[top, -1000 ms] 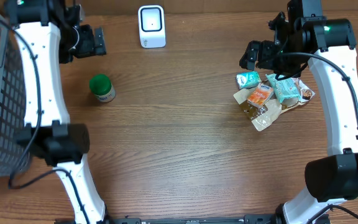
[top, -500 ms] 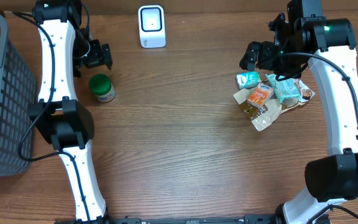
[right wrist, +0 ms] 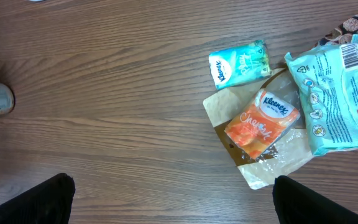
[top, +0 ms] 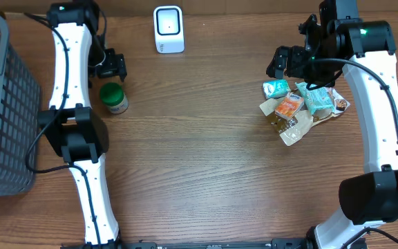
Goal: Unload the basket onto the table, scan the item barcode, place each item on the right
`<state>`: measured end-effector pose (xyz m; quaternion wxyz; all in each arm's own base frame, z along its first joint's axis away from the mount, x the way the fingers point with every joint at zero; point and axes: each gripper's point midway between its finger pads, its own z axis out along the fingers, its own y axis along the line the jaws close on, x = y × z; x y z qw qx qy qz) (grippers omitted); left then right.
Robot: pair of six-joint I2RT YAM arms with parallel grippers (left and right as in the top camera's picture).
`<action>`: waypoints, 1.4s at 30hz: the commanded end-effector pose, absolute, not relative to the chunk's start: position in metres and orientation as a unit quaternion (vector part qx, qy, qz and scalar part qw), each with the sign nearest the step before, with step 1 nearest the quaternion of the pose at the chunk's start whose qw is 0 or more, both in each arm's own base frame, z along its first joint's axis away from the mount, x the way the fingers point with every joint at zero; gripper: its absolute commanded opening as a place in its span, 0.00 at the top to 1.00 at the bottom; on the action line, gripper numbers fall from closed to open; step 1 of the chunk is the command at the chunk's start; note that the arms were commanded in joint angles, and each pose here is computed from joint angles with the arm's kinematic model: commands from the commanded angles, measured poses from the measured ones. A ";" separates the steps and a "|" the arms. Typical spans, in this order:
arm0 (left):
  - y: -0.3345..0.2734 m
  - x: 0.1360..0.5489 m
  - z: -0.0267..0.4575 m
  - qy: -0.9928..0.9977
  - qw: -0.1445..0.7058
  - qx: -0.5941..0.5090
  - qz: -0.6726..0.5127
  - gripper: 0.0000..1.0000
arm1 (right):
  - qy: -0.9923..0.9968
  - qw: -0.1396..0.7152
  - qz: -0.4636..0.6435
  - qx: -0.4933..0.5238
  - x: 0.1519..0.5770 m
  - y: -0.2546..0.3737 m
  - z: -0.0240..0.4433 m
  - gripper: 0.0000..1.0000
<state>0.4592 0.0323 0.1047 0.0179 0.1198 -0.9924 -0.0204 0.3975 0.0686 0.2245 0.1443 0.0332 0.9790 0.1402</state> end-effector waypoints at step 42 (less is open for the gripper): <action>-0.112 0.434 0.068 -0.995 0.079 0.018 0.049 0.26 | 0.980 0.154 0.120 0.033 0.399 0.062 0.227 0.00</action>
